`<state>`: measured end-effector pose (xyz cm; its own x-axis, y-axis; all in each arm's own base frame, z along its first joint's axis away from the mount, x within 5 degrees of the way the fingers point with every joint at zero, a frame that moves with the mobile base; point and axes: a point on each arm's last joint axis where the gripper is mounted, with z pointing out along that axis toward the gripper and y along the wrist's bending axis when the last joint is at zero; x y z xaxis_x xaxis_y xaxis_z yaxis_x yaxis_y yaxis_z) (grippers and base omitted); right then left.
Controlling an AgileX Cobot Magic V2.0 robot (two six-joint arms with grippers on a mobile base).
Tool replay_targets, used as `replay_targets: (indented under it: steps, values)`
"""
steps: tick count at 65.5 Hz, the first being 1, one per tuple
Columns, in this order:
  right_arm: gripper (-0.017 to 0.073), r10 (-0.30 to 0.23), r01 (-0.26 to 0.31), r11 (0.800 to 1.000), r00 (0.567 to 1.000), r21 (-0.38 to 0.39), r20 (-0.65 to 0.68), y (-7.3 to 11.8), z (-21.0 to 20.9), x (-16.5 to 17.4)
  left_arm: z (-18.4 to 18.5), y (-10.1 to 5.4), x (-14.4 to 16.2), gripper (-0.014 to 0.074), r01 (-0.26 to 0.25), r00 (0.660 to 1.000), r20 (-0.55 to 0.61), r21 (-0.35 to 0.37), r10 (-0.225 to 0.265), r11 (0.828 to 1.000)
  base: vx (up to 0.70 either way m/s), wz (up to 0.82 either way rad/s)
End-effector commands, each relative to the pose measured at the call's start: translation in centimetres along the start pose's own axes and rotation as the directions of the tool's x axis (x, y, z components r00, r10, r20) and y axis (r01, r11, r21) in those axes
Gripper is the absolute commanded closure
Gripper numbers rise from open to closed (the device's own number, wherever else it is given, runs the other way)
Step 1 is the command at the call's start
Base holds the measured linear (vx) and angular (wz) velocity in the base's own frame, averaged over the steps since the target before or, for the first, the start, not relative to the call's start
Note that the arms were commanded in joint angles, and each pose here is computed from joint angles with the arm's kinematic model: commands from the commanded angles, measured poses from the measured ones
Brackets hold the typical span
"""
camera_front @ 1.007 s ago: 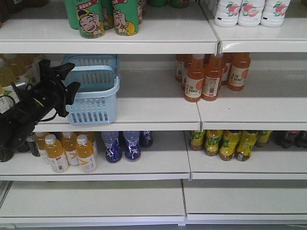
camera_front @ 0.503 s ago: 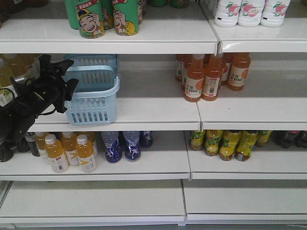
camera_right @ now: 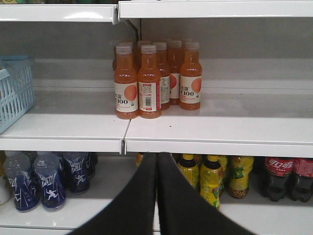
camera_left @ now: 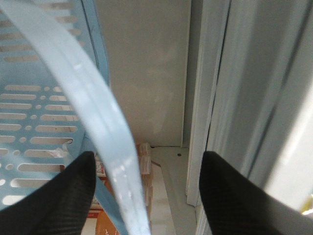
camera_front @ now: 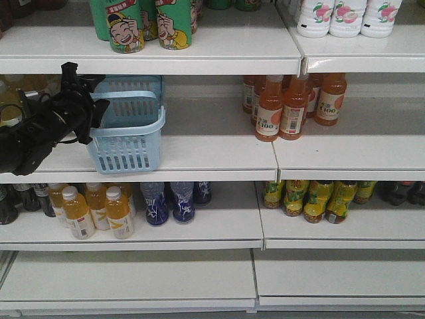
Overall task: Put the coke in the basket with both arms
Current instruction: 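Close the left gripper on the basket handle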
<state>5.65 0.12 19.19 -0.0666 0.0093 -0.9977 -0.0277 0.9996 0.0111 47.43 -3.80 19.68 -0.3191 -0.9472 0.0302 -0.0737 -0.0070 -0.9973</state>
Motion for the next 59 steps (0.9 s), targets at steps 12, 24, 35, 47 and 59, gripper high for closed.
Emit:
replay_targets:
  steps: [12, 24, 35, 47, 59]
  values:
    - [0.0568, -0.007, 0.007, 1.0, 0.997, -0.004, 0.074, 0.0, 0.0, -0.2, 1.9, -2.9, 0.1, 0.0225, 0.055, 0.996, -0.076, 0.182, -0.042, 0.982, 0.0, 0.0]
    - [0.0568, -0.007, 0.007, 1.0, 0.997, -0.004, 0.074, 0.0, 0.0, -0.2, 2.2, -2.7, 0.3, 0.0535, 0.053, 0.994, -0.11, 0.237, -0.027, 0.97, 0.0, 0.0]
    - [0.0568, -0.007, 0.007, 1.0, 0.997, -0.004, 0.074, 0.0, 0.0, -0.2, 2.0, -3.0, 0.9, 0.0603, 0.011, 0.986, -0.16, 0.285, 0.036, 0.958, 0.0, 0.0]
    - [0.0568, -0.007, 0.007, 1.0, 0.997, -0.004, 0.074, 0.0, 0.0, -0.2, 1.6, -3.2, 2.1, 0.0601, 0.008, 0.956, -0.28, 0.319, 0.086, 0.948, 0.0, 0.0]
    - [0.0568, -0.007, 0.007, 1.0, 0.997, -0.004, 0.074, 0.0, 0.0, -0.2, 0.8, -3.3, 3.6, 0.0601, -0.013, 0.889, -0.42, 0.378, 0.184, 0.926, 0.0, 0.0]
